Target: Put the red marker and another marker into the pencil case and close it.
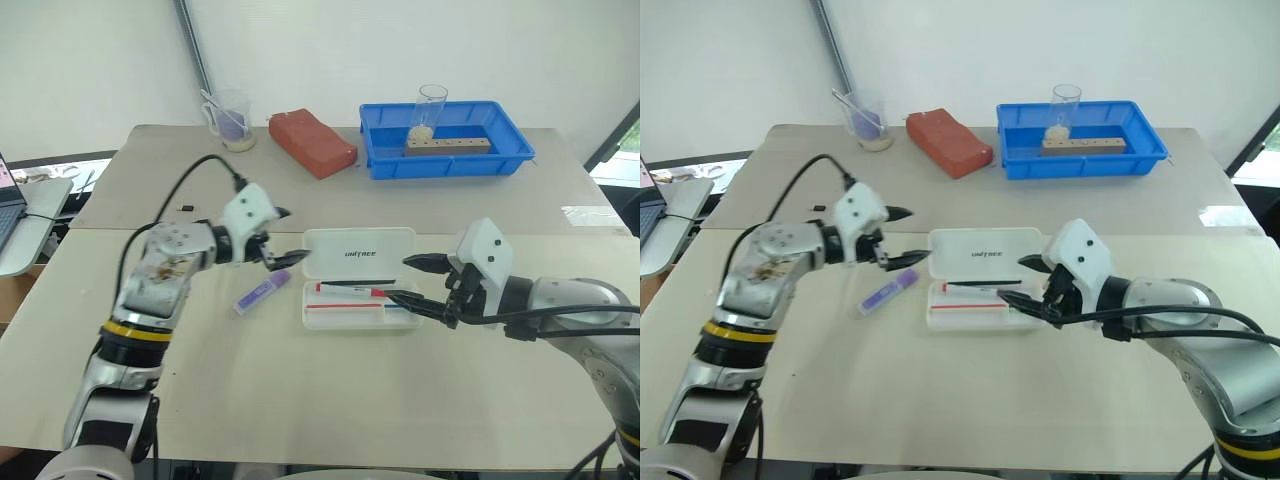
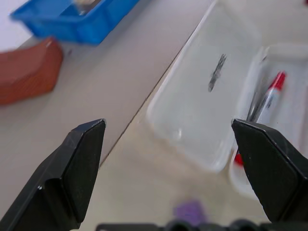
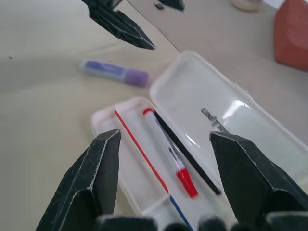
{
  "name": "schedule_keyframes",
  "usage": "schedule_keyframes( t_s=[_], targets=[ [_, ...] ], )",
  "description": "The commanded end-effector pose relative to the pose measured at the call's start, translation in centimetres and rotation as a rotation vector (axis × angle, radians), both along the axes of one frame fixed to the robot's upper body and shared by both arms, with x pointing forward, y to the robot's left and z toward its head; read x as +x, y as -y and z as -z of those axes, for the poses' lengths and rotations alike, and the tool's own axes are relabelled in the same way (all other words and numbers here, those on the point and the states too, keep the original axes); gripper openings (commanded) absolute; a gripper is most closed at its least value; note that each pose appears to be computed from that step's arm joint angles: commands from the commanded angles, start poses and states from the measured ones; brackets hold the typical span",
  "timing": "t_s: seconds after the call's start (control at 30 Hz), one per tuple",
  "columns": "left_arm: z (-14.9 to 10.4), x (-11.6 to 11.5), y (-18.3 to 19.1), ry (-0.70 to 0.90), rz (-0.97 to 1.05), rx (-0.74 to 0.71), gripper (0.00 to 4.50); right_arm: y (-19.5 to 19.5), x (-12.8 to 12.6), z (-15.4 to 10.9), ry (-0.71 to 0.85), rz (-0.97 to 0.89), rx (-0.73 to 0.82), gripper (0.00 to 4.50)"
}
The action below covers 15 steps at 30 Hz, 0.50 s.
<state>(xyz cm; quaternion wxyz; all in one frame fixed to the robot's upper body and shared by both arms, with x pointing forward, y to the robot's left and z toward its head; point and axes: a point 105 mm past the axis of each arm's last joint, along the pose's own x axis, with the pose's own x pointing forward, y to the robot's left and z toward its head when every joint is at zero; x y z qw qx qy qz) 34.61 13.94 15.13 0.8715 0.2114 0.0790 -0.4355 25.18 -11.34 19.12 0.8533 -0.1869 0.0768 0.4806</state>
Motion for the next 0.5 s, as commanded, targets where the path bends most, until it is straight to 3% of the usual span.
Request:
schedule_keyframes(
  t_s=[0.03,0.13,0.3,0.4,0.5],
  targets=[
    [2.1,-0.9,-1.9,-0.076,-0.089,-0.001,4.44,-1.9,-0.5,-1.3,0.027,-0.102,0.020,3.26],
    [5.6,-2.3,-2.5,-0.168,-0.130,-0.001,4.44,-2.9,-0.5,-1.8,0.034,-0.161,0.011,3.26],
    [8.0,-3.2,-2.8,-0.221,-0.168,0.006,4.44,-3.4,-0.4,-2.5,0.050,-0.191,0.007,3.26],
    [8.4,-3.2,-3.1,-0.225,-0.177,0.012,3.56,-3.4,-0.4,-2.4,0.052,-0.191,-0.003,3.26],
    [8.4,-3.2,-3.4,-0.225,-0.180,0.012,2.16,-3.1,-0.3,-2.2,0.050,-0.182,-0.010,3.26]
  ],
)
